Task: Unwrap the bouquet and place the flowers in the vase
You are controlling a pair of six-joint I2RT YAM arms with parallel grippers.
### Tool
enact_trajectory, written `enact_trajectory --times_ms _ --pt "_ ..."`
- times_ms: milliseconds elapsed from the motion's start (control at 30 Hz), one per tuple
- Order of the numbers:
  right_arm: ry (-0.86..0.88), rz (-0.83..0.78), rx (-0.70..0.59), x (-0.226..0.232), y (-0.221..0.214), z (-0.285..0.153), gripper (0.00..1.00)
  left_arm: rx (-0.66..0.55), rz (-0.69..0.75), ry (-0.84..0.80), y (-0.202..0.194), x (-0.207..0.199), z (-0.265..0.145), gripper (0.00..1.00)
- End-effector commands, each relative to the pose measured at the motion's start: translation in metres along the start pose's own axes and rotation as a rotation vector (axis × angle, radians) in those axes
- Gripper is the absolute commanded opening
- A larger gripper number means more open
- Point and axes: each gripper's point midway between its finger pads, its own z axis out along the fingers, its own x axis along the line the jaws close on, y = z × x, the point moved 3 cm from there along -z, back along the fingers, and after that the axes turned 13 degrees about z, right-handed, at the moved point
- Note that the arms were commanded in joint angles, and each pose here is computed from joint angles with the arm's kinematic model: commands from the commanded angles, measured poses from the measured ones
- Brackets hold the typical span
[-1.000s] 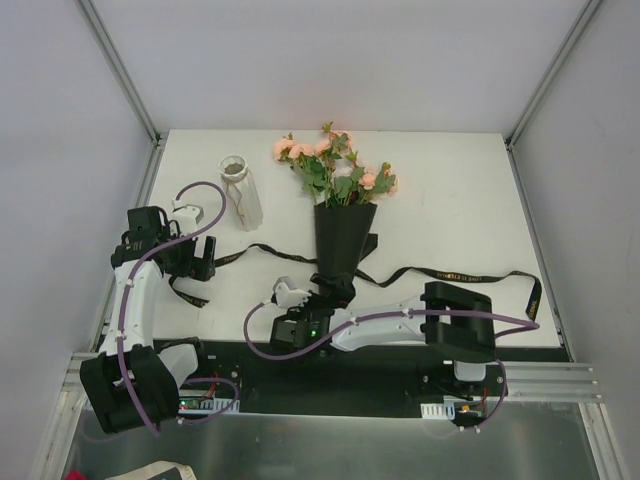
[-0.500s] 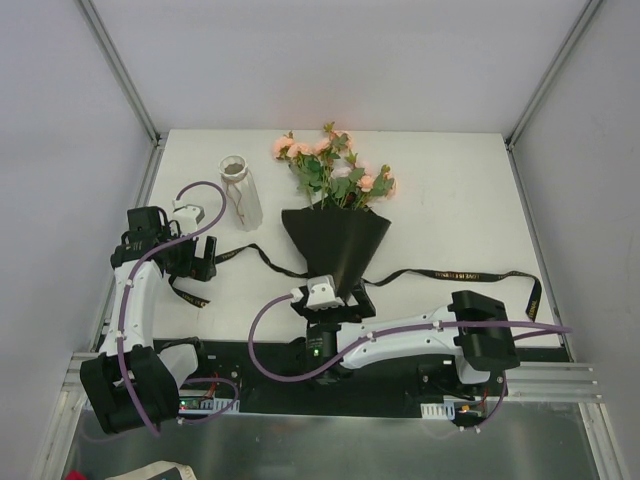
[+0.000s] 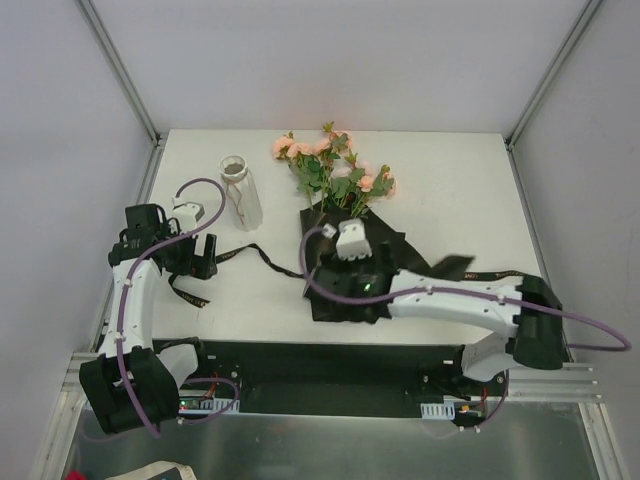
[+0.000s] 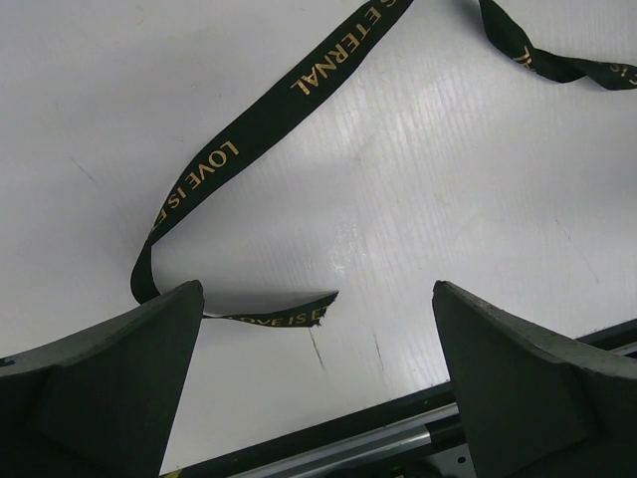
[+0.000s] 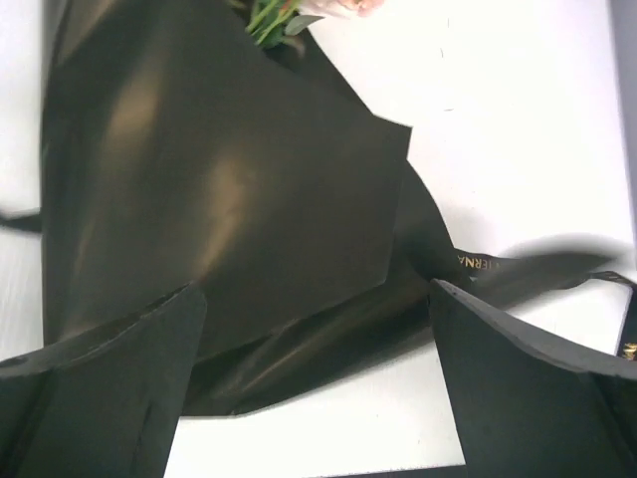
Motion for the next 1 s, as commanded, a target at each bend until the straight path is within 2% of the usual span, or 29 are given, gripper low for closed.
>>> enact_trajectory --times_ms 0,133,167,233,267,500,600,767,833,967 --pt "0.154 0.149 0.210 -0.005 0.034 0.026 0.97 -0.036 -0.002 -0.024 0.010 -0.004 -0.010 0.99" --pt "0.102 0.243 0.320 -0.034 0.041 0.045 0.97 -0.034 0.017 -0.030 0.007 -0.006 -0.010 0.99" --pt "0.109 0.321 0.380 -0.044 0.031 0.051 0.97 -0.033 0.021 -0.030 0.007 -0.006 -0.010 0.99" --pt "0.144 0.441 0.414 -0.046 0.026 0.059 0.97 -0.034 0.026 -0.036 0.007 -0.006 -0.010 0.99" --pt "0.141 0.502 0.478 -0.053 0.008 0.063 0.96 -0.034 0.027 -0.038 0.007 -0.006 -0.010 0.99" --pt "0.128 0.635 0.591 -0.066 -0.040 0.078 0.99 -0.041 0.045 -0.036 0.013 -0.005 -0.017 0.99" --pt "0.144 0.689 0.613 -0.062 -0.049 0.084 0.93 -0.037 0.053 -0.042 0.013 -0.006 -0.018 0.99" --pt "0.153 0.747 0.666 -0.051 -0.076 0.093 0.74 -0.036 0.056 -0.052 0.009 -0.011 -0.019 0.99" --pt "0.172 0.764 0.648 -0.046 -0.074 0.096 0.66 -0.030 0.066 -0.044 0.006 -0.010 -0.019 0.99" --pt "0.173 0.759 0.629 -0.043 -0.068 0.103 0.56 -0.024 0.075 -0.027 0.004 -0.009 -0.020 0.99"
